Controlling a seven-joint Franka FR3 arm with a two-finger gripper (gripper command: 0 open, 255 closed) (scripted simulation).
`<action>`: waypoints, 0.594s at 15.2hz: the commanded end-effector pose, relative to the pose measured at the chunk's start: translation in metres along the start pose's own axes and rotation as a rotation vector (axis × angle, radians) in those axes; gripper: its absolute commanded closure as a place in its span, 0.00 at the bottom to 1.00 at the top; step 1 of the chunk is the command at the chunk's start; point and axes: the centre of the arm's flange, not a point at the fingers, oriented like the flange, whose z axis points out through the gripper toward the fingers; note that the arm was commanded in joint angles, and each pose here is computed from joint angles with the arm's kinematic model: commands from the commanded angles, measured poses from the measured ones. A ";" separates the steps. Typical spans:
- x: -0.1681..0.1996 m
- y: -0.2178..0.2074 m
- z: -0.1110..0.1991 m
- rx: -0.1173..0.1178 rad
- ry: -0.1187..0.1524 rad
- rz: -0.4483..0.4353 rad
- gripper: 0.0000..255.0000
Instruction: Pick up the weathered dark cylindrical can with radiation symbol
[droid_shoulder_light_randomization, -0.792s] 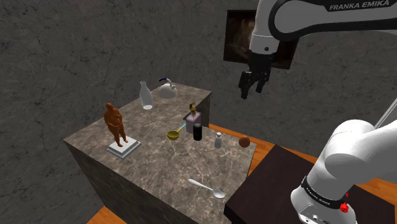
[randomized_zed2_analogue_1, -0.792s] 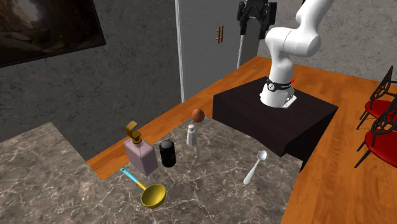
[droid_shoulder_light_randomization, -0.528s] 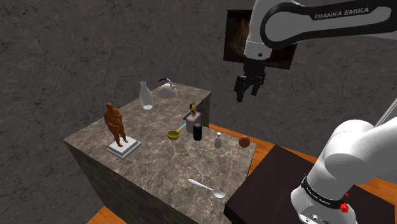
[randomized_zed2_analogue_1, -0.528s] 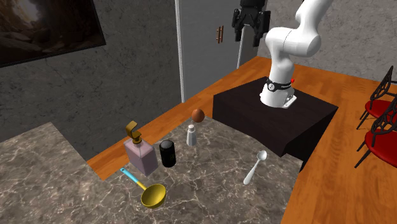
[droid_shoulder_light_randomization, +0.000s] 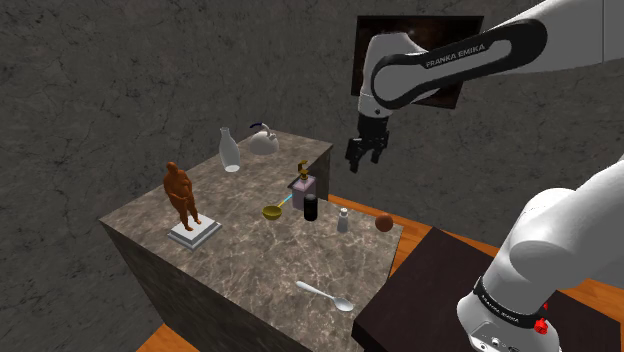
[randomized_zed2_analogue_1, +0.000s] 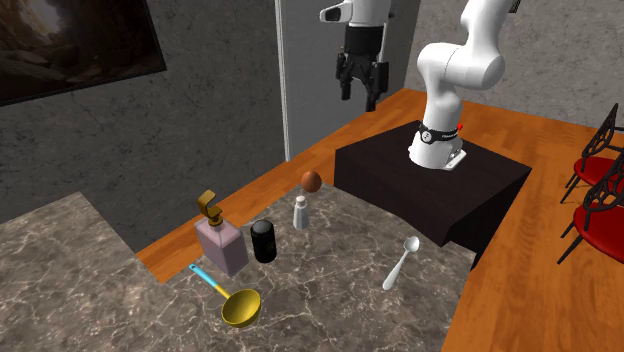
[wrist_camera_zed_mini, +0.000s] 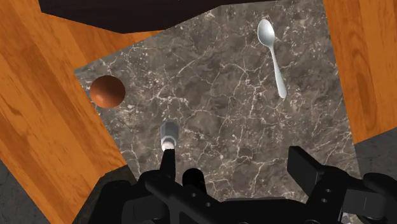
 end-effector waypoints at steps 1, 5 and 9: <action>0.019 0.006 0.019 0.002 0.002 -0.006 0.00; 0.055 0.010 0.058 0.005 0.003 -0.019 0.00; 0.091 0.014 0.097 0.009 0.003 -0.031 0.00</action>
